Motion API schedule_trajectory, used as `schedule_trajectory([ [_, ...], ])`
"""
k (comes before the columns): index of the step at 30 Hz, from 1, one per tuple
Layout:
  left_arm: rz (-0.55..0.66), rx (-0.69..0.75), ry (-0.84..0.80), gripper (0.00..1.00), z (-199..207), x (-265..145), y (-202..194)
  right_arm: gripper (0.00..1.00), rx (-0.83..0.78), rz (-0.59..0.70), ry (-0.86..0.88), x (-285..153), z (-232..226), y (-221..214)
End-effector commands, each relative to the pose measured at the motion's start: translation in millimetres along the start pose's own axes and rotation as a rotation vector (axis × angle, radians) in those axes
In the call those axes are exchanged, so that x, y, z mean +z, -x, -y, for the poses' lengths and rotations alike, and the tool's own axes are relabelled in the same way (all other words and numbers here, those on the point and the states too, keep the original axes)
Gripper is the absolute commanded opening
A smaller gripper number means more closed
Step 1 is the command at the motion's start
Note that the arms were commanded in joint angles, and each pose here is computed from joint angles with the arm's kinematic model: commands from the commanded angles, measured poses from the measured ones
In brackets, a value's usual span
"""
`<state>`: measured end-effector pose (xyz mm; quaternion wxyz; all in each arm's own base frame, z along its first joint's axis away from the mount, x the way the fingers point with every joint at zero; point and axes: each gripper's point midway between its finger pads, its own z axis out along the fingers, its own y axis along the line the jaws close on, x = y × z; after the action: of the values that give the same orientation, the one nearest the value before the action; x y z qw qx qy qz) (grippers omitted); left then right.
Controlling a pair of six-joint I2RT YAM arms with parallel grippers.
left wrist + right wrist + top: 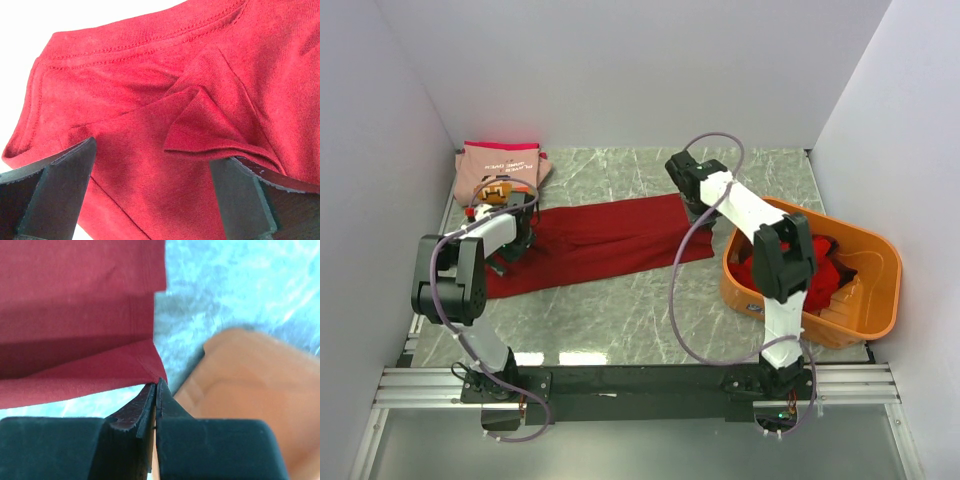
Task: Fold and stack the t-shirts
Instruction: Fold the tshirt
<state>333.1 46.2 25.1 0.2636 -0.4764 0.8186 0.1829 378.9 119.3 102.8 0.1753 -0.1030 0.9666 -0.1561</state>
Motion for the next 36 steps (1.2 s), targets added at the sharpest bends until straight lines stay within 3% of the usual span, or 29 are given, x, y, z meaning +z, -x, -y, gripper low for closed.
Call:
schedule_trajectory([
  [1, 0.040, -0.021, 0.010, 0.99, 7.3, 1.8, 14.9, 0.04, -0.071, -0.023, -0.029, 14.5, 8.7, 15.0],
  [5, 0.047, -0.035, 0.018, 0.99, 9.3, 2.2, 19.1, 0.06, -0.051, 0.005, -0.043, 44.3, 12.4, 51.9],
  [6, 0.048, -0.038, 0.020, 0.99, 10.1, 1.8, 20.2, 0.14, -0.021, 0.058, -0.048, 37.7, 17.5, 75.5],
  [7, 0.050, -0.040, 0.021, 0.99, 11.6, 0.3, 23.0, 0.23, -0.019, 0.015, -0.083, 37.7, 25.5, 71.2],
  [9, 0.058, -0.050, 0.020, 0.99, 13.7, -1.7, 27.1, 0.48, 0.017, 0.027, -0.173, 41.8, 39.2, 85.1],
  [11, 0.057, -0.051, 0.015, 0.99, 16.3, -3.8, 29.7, 0.53, 0.026, 0.041, -0.169, 35.9, 40.1, 88.6],
  [17, 0.056, -0.062, 0.005, 1.00, 17.3, -5.8, 30.3, 0.58, 0.016, 0.214, 0.120, 4.7, -7.3, 95.2],
  [18, 0.050, -0.063, 0.003, 1.00, 18.5, -5.1, 29.0, 0.69, 0.005, 0.211, 0.165, 7.1, -18.8, 89.8],
  [22, 0.024, -0.063, 0.002, 0.99, 21.7, -0.4, 21.7, 0.71, -0.022, 0.241, 0.368, 6.8, -75.8, 100.3],
  [27, -0.004, -0.063, -0.006, 0.99, 25.0, 4.1, 11.9, 0.72, -0.020, 0.271, 0.422, 17.7, -110.2, 124.8],
  [32, -0.033, -0.049, 0.001, 1.00, 20.4, 6.4, -2.1, 0.72, -0.002, 0.190, 0.457, 44.0, -128.4, 107.6],
  [36, -0.050, -0.029, 0.005, 0.99, 15.4, 5.9, -13.5, 0.72, 0.006, 0.084, 0.448, 62.4, -129.0, 60.8],
])
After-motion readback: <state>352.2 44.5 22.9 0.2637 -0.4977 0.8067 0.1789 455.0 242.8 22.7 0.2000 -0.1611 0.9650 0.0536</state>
